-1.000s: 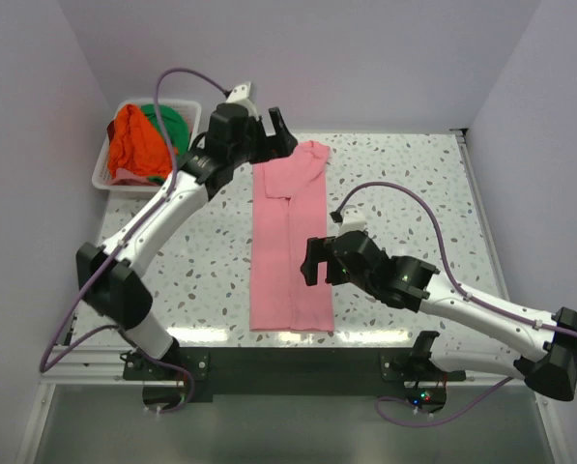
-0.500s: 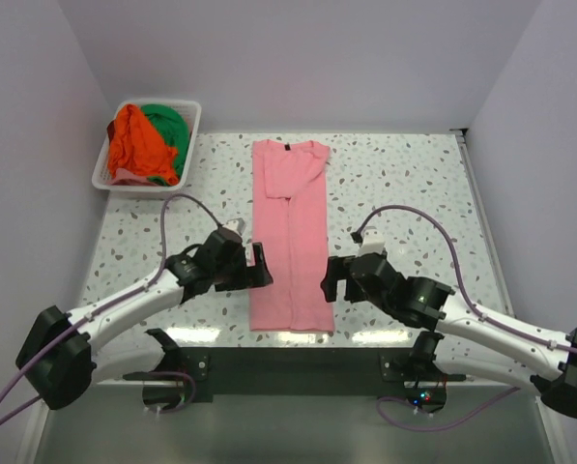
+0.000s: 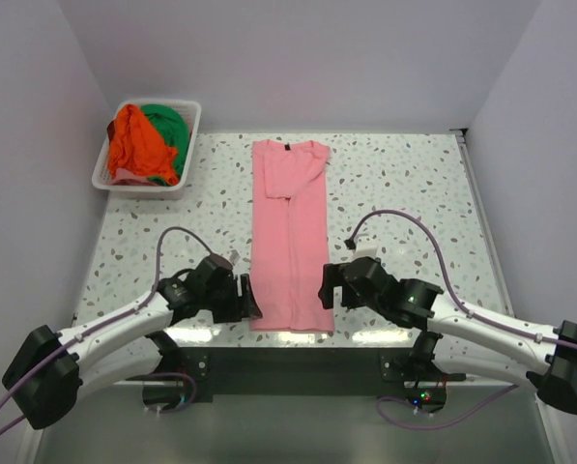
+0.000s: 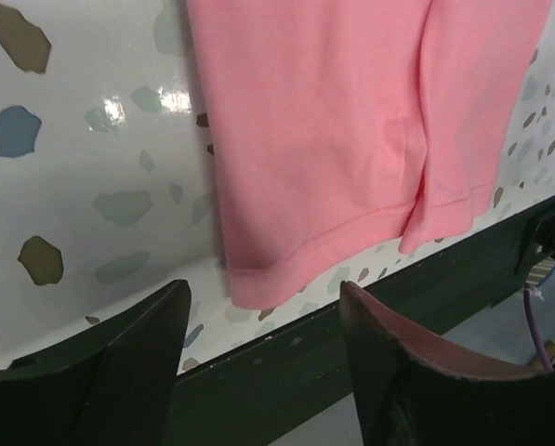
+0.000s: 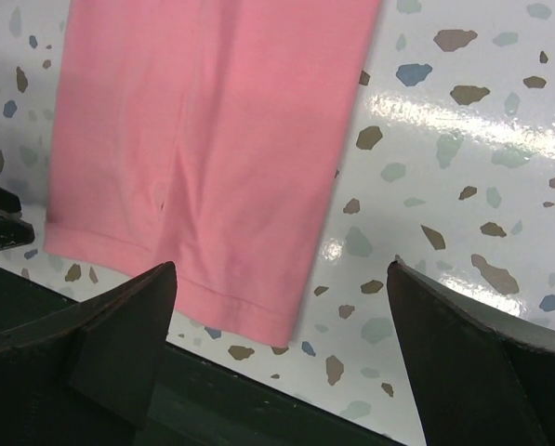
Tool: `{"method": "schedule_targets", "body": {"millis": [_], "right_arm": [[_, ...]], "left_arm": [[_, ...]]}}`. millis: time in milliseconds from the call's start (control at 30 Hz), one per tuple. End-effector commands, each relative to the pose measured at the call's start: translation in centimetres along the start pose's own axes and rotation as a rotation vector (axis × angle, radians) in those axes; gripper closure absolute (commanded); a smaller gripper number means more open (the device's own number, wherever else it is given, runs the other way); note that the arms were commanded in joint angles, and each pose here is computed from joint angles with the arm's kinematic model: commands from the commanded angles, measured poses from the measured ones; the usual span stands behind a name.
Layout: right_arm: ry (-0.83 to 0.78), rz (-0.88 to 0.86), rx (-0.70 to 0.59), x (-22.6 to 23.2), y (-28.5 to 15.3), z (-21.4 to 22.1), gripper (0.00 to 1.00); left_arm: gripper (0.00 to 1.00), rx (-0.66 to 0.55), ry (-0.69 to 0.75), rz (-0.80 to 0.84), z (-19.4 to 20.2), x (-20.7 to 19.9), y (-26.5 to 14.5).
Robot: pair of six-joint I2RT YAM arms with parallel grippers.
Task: Fold and stack the t-shirts
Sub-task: Fold the tshirt
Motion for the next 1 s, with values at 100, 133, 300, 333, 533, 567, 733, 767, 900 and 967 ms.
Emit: {"method": "schedule_targets", "body": {"millis": [100, 133, 300, 333, 533, 567, 733, 767, 900, 967], "right_arm": [[0.046, -0.021, -0.01, 0.1, 0.3, 0.3, 0.02], [0.05, -0.022, -0.011, 0.0, 0.3, 0.3, 0.02], [0.06, -0.02, -0.003, -0.2, 0.4, 0.6, 0.02], [0.061, -0.021, -0.001, -0.2, 0.4, 0.6, 0.02], [0.061, -0.027, 0.038, -0.3, 0.5, 1.3, 0.02], [0.062, -0.029, 0.059, -0.4, 0.6, 1.6, 0.02], [0.065, -0.059, 0.174, -0.4, 0.7, 3.3, 0.06], [0.067, -0.066, 0.199, -0.4, 0.8, 3.7, 0.09], [0.115, -0.05, 0.294, -0.6, 1.3, 5.3, 0.14], [0.127, -0.03, 0.329, -0.9, 1.8, 6.0, 0.23]], "left_arm": [[0.39, 0.084, 0.002, 0.05, 1.3, -0.4, 0.9], [0.42, 0.094, 0.005, 0.047, 1.5, -0.4, 1.0], [0.54, 0.115, 0.01, 0.05, 1.7, -0.5, 1.6], [0.6, 0.122, 0.01, 0.04, 1.9, -0.4, 1.7], [0.83, 0.125, 0.002, 0.01, 2.1, 0.0, 2.1], [0.86, 0.124, -0.001, 0.004, 2.1, 0.0, 2.1], [1.0, 0.121, 0.008, 0.004, 2.1, 0.0, 2.3], [1.0, 0.116, 0.011, 0.009, 2.1, 0.0, 2.3], [1.0, 0.094, 0.028, 0.026, 1.8, -0.2, 2.1], [1.0, 0.083, 0.035, 0.039, 1.7, -0.4, 2.0]]}}
Point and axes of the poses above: each gripper's point midway between its finger pads, its own y axis out along the fingers, its own x axis along the line the jaws close on, z = x × y, the point moved 7 cm from there along -y, back along the fingers, and after that the axes turned 14 degrees about y, right-handed, at the moved point
